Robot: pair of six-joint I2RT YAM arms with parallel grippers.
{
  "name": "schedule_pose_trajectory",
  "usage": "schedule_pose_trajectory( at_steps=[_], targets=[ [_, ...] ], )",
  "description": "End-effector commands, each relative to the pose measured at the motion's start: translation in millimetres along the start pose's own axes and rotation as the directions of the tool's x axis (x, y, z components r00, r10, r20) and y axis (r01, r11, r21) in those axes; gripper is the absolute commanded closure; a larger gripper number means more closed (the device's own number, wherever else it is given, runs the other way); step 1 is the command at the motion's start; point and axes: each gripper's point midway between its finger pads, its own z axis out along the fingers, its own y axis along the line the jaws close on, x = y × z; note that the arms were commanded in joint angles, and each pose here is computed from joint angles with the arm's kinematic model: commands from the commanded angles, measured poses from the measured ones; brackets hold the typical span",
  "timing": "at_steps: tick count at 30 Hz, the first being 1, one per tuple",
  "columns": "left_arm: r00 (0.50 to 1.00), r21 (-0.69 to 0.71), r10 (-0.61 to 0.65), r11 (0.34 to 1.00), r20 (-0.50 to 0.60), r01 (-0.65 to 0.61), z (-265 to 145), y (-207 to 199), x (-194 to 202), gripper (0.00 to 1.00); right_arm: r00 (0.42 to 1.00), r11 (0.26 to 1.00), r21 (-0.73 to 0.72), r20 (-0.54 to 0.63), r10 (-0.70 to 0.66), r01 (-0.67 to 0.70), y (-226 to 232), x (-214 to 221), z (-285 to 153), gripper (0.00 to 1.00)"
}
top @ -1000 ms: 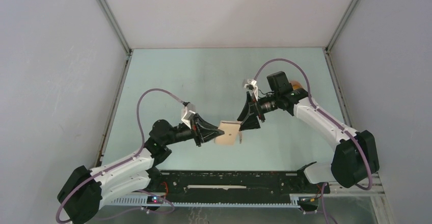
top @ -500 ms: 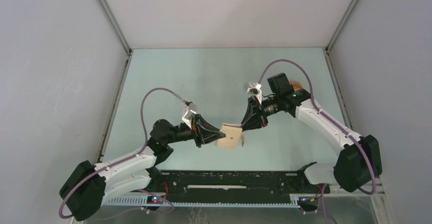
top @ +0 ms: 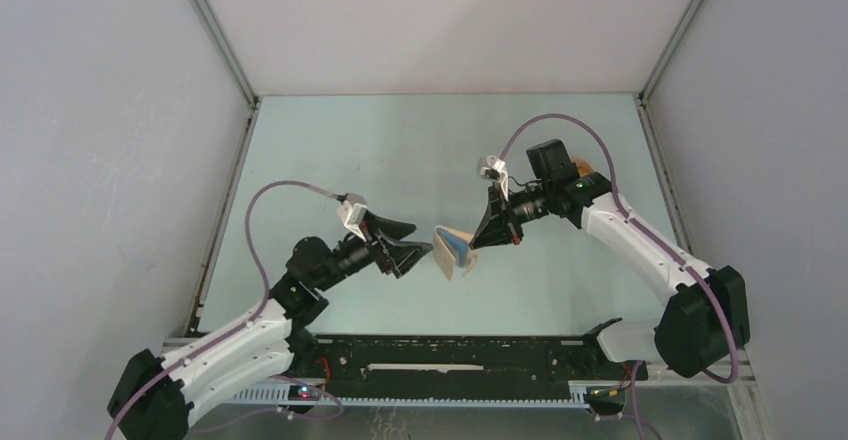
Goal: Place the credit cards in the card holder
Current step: Open the card holder.
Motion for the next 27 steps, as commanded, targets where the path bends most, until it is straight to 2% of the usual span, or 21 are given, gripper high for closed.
schedule_pose_trajectory(
  at_steps=[1, 7, 10, 23, 25, 27],
  targets=[
    [0.995, -0.251, 0.065, 0.967, 0.073, -0.045, -20.3, 43.2, -9.2, 0.17, 1.0, 0.986, 0.164, 0.019, 0.017, -0.02, -28.4, -17.5, -11.4, 1.0],
    [0.997, -0.14, 0.042, 0.99, 0.062, -0.032, -15.9, 21.4, -5.9, 0.15, 0.996, 0.98, 0.18, 0.033, 0.083, -0.088, -37.3, -17.2, -9.2, 1.0],
    [0.998, -0.115, 0.045, 0.993, 0.035, -0.041, -6.9, 9.5, -1.9, 0.07, 0.991, 0.97, 0.205, 0.048, 0.127, -0.134, -46.0, -16.4, -10.4, 1.0],
    [0.993, -0.306, 0.116, 0.945, -0.028, -0.119, 20.4, 25.8, 12.3, 0.06, 0.974, 0.952, 0.209, 0.081, 0.21, -0.223, -56.2, -14.6, -13.3, 1.0],
    [0.993, -0.323, 0.114, 0.938, -0.041, -0.121, 24.2, 29.3, 14.8, 0.09, 0.974, 0.952, 0.206, 0.082, 0.212, -0.224, -56.2, -14.5, -13.4, 1.0],
    [0.992, -0.354, 0.115, 0.927, -0.053, -0.127, 27.0, 35.2, 15.5, 0.16, 0.973, 0.952, 0.204, 0.081, 0.215, -0.227, -56.1, -13.9, -13.2, 1.0]
  ],
)
